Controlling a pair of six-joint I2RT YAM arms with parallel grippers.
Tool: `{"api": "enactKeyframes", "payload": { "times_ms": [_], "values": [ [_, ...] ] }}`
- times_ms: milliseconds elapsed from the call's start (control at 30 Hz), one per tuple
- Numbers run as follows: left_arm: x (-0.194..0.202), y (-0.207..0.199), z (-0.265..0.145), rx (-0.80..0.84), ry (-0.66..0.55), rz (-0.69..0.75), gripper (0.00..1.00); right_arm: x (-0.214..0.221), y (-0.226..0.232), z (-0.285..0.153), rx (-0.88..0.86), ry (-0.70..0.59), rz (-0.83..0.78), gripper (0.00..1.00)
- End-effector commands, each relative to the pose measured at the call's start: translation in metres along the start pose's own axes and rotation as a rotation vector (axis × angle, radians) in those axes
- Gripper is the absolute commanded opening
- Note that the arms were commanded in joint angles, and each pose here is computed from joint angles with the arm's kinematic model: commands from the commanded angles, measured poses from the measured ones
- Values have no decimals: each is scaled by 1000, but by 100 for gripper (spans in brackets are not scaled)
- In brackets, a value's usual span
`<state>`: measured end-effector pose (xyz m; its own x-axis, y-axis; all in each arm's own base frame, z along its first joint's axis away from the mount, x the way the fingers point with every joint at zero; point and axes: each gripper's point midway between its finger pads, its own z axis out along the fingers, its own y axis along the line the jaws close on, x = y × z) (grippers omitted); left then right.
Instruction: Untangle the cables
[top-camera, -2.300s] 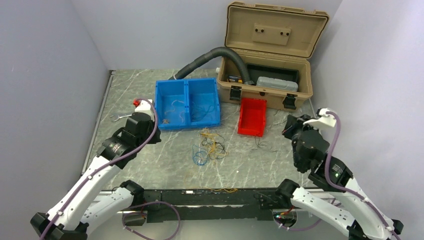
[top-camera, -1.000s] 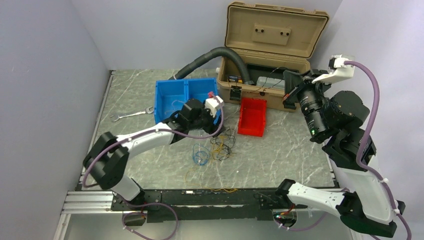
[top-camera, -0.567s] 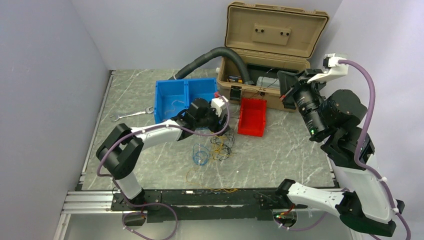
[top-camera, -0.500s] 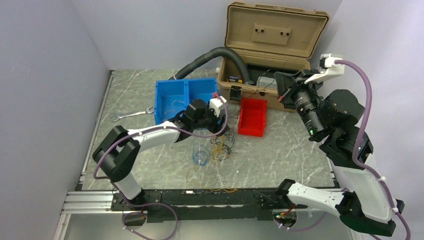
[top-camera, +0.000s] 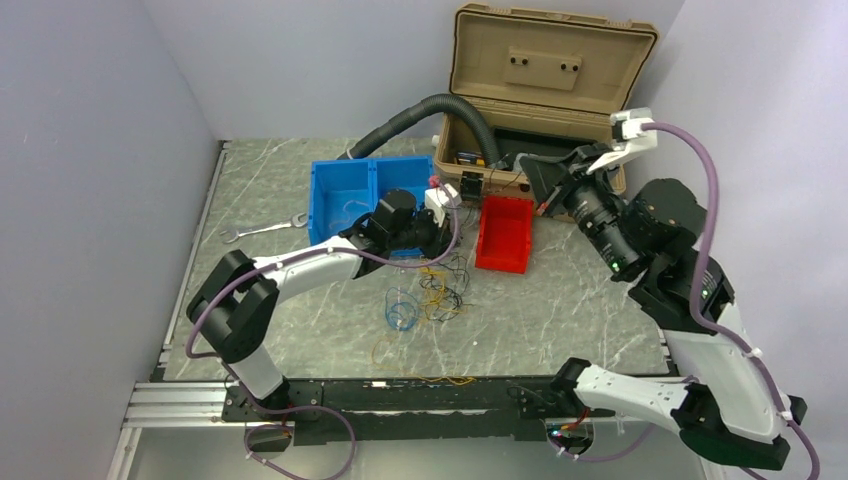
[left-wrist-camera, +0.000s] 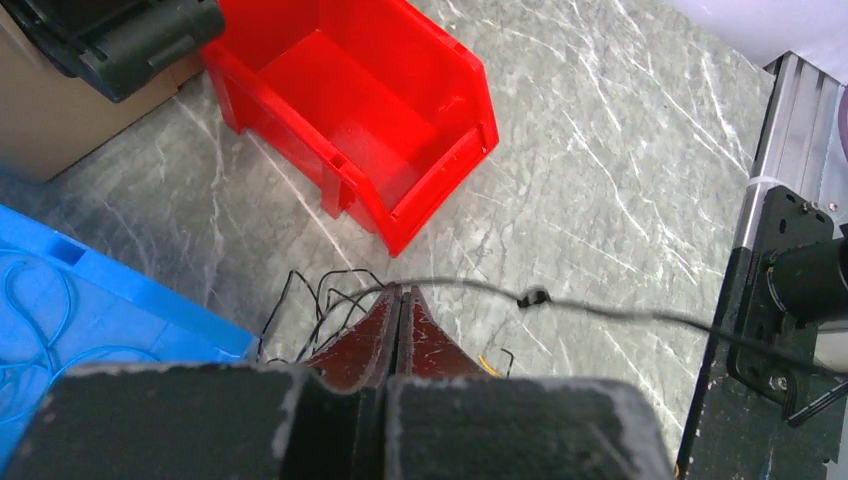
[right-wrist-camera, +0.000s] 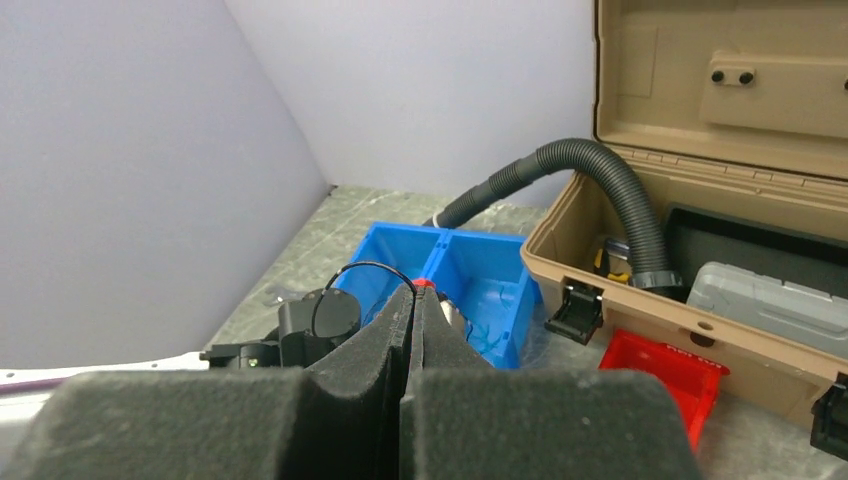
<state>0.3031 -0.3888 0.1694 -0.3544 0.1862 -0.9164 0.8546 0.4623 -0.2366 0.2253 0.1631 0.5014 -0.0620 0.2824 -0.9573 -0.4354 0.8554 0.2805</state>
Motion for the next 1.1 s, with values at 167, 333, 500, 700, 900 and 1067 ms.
{"api": "enactKeyframes", "payload": {
  "times_ms": [167, 333, 500, 700, 900, 1067],
  "values": [
    [-111, -42, -88, -18, -199, 78, 0, -26, -53, -39, 209, -185, 79, 0],
    [-172, -78, -166, -14, -268, 132, 0, 8, -86, -51, 341, -193, 92, 0],
    [-178, -87, -190, -19, -273, 161, 29, 25, -71, -45, 248, -136, 84, 0],
    [-135, -64, -147, -36, -226, 143, 78, -12, -52, -43, 184, -171, 116, 0],
    [-117, -44, -107, -53, -206, 182, 91, -54, -26, -41, 81, -224, 141, 0],
    [-104, -29, -74, -52, -184, 246, 99, -78, -8, -38, 18, -249, 148, 0]
  ]
}}
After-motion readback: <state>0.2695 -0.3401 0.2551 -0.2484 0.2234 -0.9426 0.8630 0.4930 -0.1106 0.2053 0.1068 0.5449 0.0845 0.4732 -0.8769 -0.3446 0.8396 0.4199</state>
